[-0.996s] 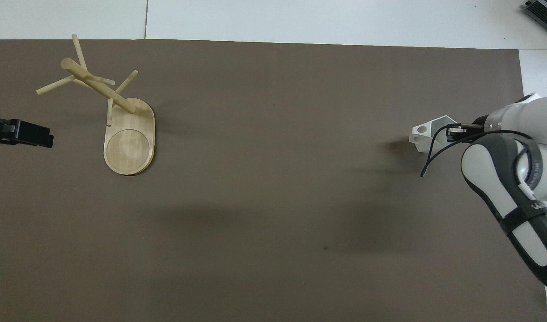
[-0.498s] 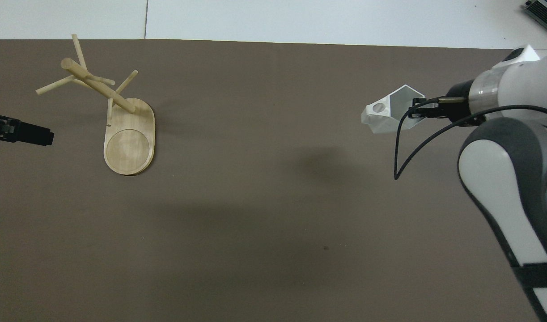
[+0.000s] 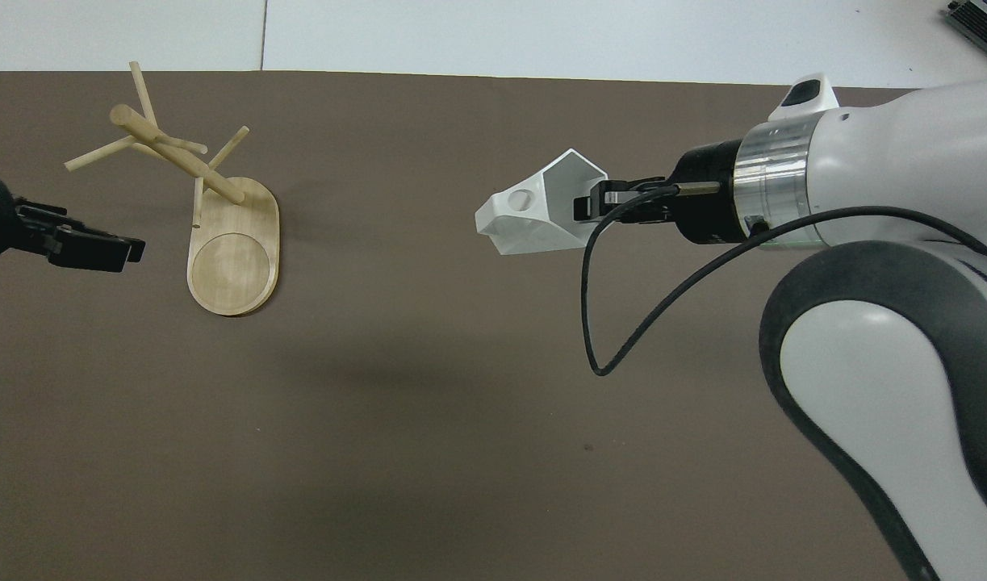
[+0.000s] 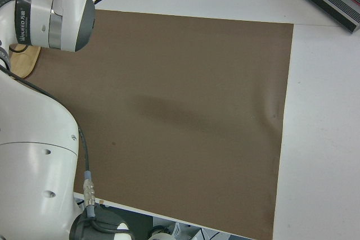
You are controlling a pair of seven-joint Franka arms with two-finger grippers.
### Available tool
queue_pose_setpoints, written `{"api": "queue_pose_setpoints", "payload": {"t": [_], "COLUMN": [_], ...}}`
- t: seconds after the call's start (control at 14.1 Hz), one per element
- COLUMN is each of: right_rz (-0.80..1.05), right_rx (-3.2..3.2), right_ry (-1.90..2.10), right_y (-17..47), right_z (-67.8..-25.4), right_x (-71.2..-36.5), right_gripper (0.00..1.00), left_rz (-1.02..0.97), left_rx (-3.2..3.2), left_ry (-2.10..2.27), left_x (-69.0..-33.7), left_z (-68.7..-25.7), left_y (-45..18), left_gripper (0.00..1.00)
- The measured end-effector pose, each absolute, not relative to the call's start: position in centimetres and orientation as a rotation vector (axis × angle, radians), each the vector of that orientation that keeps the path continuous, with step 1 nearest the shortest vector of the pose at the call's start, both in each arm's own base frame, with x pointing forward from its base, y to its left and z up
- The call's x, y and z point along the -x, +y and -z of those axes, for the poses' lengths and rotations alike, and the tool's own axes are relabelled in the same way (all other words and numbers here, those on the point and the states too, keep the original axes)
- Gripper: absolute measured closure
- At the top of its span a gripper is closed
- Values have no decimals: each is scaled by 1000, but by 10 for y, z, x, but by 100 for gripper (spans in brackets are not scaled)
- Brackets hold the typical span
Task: Hang cup on rack
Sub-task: 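Lift the cup with the right gripper while the left gripper advances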
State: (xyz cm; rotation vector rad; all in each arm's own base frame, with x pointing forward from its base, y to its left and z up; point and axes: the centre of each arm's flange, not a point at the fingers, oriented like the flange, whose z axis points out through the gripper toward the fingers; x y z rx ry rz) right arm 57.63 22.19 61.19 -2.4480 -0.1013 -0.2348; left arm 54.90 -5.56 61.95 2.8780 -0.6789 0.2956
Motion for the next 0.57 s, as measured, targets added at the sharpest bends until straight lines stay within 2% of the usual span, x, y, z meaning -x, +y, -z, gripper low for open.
{"api": "queue_pose_setpoints", "payload": {"t": [0.57], "right_rz": [265], "right_rx": [2268], "right_ry": [-43], "right_y": [331], "right_z": [-634], "right_x": [-537], "right_gripper": [96], "left_rz": [-578], "left_rx": [-2652], "left_ry": [-1009], "left_x": [-554], "left_z": [-617], "left_y": [-62], "left_gripper": [0]}}
